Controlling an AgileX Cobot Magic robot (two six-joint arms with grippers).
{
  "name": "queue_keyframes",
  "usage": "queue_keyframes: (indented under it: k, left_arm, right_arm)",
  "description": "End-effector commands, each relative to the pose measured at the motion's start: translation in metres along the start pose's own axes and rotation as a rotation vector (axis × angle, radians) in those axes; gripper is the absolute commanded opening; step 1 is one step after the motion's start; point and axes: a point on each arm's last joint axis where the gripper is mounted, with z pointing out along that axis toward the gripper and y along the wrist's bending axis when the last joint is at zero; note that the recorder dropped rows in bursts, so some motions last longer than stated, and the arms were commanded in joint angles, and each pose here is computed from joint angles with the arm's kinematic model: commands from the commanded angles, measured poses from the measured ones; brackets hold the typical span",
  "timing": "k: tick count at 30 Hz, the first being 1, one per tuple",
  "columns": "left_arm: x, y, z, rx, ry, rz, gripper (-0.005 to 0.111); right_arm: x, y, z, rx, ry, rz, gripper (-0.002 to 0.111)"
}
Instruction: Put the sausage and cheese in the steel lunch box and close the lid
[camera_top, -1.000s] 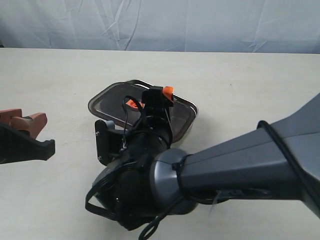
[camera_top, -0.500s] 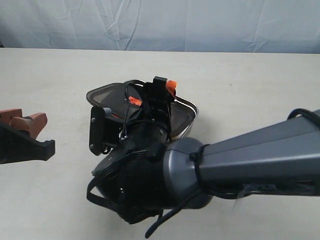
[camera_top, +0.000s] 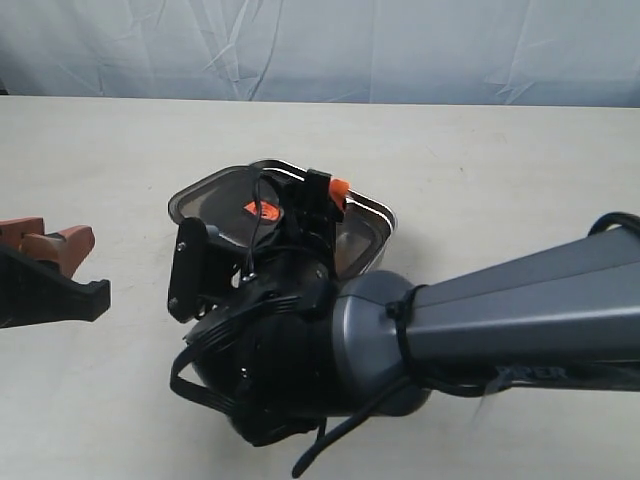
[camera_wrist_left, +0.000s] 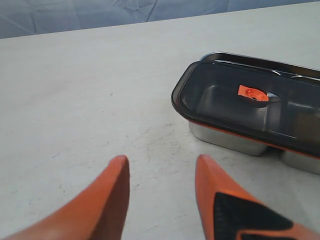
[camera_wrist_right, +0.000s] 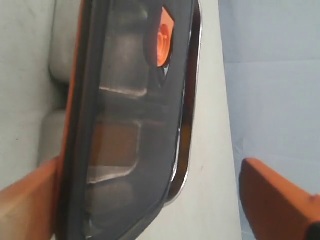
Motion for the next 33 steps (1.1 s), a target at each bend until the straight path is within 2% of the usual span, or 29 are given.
queue_keyframes:
  k: [1,12,21,27,33]
  left_arm:
    - [0.002,0.0,-0.001,0.006,0.001,0.002,0.041]
    - [0.002,0.0,-0.001,0.006,0.001,0.002,0.041]
    - [0.002,0.0,-0.001,0.006,0.001,0.002,0.041]
    - [0.002,0.0,-0.001,0.006,0.001,0.004,0.041]
    - [0.002,0.0,-0.001,0.004,0.001,0.032,0.041]
  right_arm:
    - [0.001,0.002,-0.001,-0.05,-0.01,-0.003,0.086]
    - [0.016,-0.015,0.022,-0.05,0.086,0.062,0.086]
    - [0.01,-0.004,0.021,-0.177,0.029,0.03,0.086]
    - [0.018,-0.006,0.021,-0.15,0.108,0.027,0.086]
    - [0.016,-0.006,0.017,-0.187,0.09,0.061,0.086]
